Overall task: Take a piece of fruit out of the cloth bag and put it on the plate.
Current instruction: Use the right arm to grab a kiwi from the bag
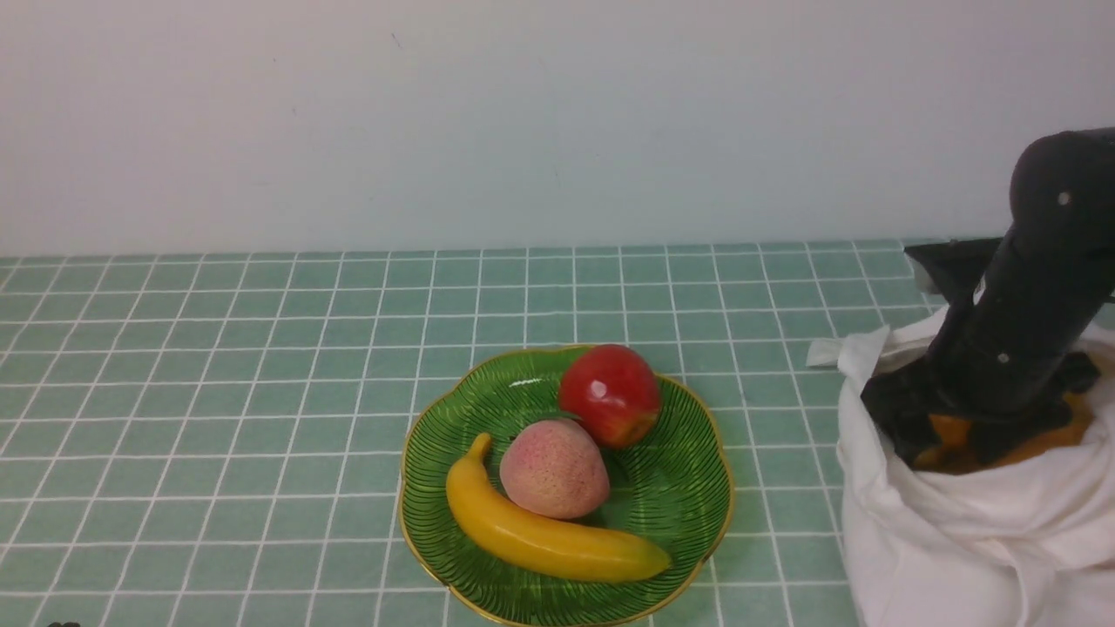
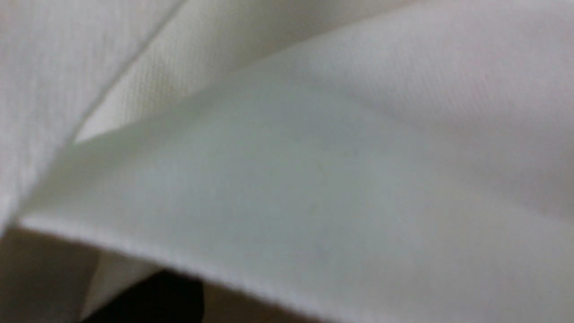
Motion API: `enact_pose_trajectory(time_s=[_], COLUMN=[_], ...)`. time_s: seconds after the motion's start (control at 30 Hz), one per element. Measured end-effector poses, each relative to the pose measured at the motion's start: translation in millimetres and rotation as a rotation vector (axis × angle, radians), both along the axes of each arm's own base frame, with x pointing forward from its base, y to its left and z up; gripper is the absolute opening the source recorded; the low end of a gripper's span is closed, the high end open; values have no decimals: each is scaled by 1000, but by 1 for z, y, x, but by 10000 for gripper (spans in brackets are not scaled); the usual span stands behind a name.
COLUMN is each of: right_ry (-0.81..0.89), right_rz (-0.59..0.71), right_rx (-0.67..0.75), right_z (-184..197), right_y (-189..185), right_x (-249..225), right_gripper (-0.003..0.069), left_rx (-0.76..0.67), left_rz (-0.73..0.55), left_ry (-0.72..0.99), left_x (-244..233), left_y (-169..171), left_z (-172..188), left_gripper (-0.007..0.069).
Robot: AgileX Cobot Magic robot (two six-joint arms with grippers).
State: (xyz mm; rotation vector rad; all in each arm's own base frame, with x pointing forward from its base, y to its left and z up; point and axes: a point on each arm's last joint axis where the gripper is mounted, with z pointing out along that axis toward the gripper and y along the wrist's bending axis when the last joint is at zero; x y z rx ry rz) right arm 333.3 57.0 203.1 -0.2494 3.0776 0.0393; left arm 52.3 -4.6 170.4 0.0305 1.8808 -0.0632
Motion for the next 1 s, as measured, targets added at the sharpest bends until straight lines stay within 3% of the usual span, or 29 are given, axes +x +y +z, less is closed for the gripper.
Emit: enact_pose_trajectory(time_s=[0.5,0.6,0.73,1.0], right_ry=[54,43,-1,-95], right_rz=[17,17,27,27], right_rx=[-30,-29,-39,-30], right_z=[-27,-26,-16,27], right_y=[0,1,-1,-4], right_x=[9,9,8,-6], right_gripper=[582,554,397,385], left_rx=[0,0,0,0], left_rz=[0,0,0,0], left_ry=[0,0,0,0], left_x=[0,0,0,0], left_y=[0,0,0,0], left_z=[0,0,0,0], left_gripper=[-8,-8,-8,-8])
